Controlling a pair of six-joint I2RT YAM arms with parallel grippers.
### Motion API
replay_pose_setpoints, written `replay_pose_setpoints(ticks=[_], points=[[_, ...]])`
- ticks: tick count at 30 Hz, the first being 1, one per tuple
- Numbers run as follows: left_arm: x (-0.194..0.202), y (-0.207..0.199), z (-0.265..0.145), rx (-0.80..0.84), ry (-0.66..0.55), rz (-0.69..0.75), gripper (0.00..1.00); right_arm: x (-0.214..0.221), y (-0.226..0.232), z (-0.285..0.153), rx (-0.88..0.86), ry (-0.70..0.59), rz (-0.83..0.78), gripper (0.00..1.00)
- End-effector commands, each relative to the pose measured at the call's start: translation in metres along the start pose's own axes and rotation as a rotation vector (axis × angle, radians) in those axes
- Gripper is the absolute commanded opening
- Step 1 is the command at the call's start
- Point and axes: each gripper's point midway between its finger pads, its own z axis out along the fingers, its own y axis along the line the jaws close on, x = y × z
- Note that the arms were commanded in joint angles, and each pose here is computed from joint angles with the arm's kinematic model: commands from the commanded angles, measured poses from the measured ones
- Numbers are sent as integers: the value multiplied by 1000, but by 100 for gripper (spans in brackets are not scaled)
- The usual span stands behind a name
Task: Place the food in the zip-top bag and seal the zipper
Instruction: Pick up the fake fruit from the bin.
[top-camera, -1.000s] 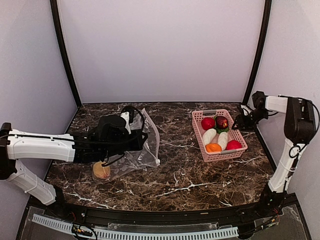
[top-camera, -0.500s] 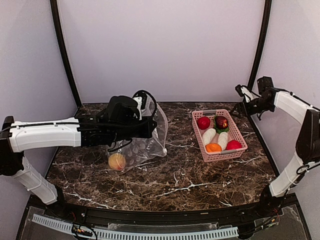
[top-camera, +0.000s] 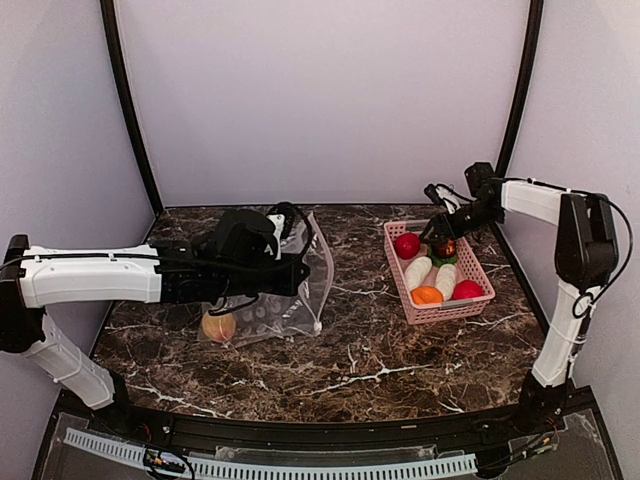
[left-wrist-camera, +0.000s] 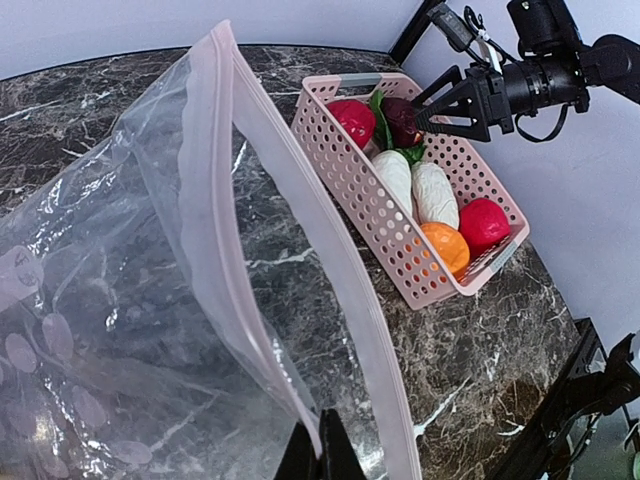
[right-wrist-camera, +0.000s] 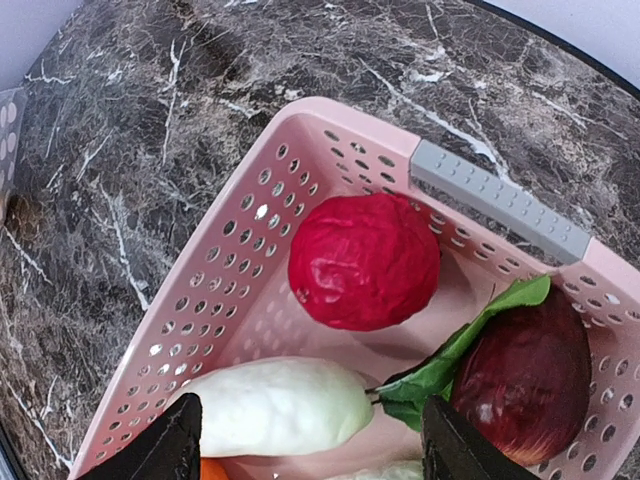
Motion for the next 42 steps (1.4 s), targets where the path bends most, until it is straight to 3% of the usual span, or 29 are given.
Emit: replay_pose_setpoints(ticks=[1,13,26,42], points=[[3,21,-12,-68,-28,5,1,-25,-10,10,5,-39,-4,73],[-1,46,-25,-198,-50,1,1,-29,-17,58,-9,16,4,74],[19,8,-7,30,18,-3,1,-16,-20,84,-15,65,42,78],[29,-20,11,109,63,15,1,-16,-19,95,-47,46,65,77]])
